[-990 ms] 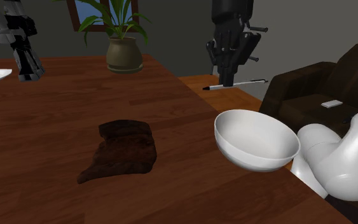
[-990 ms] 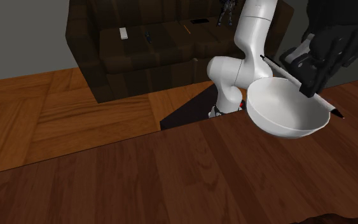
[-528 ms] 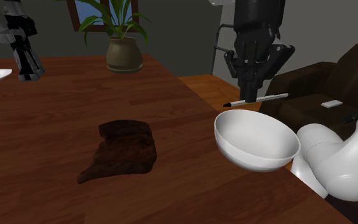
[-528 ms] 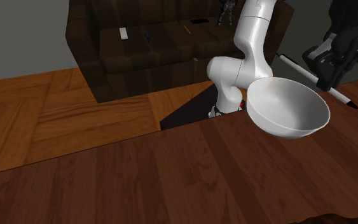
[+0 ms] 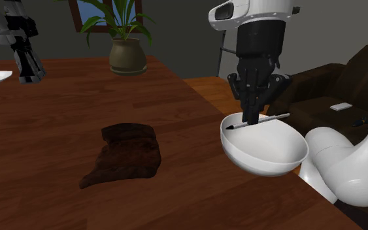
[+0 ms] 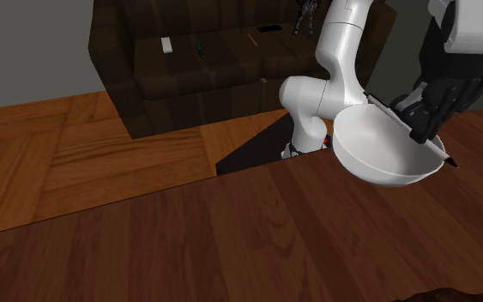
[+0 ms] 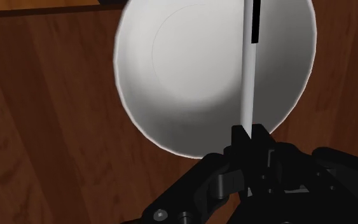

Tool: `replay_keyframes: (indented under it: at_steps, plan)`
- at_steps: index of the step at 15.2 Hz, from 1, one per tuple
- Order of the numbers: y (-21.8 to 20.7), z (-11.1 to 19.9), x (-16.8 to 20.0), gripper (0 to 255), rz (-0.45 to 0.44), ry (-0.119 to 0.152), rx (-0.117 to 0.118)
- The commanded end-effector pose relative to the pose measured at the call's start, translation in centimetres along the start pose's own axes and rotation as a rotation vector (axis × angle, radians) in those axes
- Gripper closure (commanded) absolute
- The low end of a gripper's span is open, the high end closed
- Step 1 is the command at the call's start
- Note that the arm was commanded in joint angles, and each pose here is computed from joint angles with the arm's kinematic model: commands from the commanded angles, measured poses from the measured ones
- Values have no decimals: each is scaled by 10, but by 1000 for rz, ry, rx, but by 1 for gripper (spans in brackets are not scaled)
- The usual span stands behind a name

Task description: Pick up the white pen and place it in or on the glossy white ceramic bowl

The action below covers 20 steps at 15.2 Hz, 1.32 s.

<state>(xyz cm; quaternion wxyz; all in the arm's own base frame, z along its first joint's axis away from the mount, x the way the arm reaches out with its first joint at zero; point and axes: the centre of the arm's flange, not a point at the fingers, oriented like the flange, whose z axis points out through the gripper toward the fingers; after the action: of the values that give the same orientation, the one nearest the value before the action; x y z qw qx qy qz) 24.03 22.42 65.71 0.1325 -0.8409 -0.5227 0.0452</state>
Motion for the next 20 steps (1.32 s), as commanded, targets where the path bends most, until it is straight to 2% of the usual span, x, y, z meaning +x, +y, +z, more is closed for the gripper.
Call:
replay_keyframes:
  at_steps: [1,5,13,14,19,20]
  plan:
    - [4,11,0,255,0,0,0]
    - [9,29,-2,255,0,0,0]
    - [9,29,-1,255,0,0,0]
    - [9,29,-1,0,0,0,0]
    - [9,29,-1,0,0,0,0]
    - [9,16,-2,0,0,0,0]
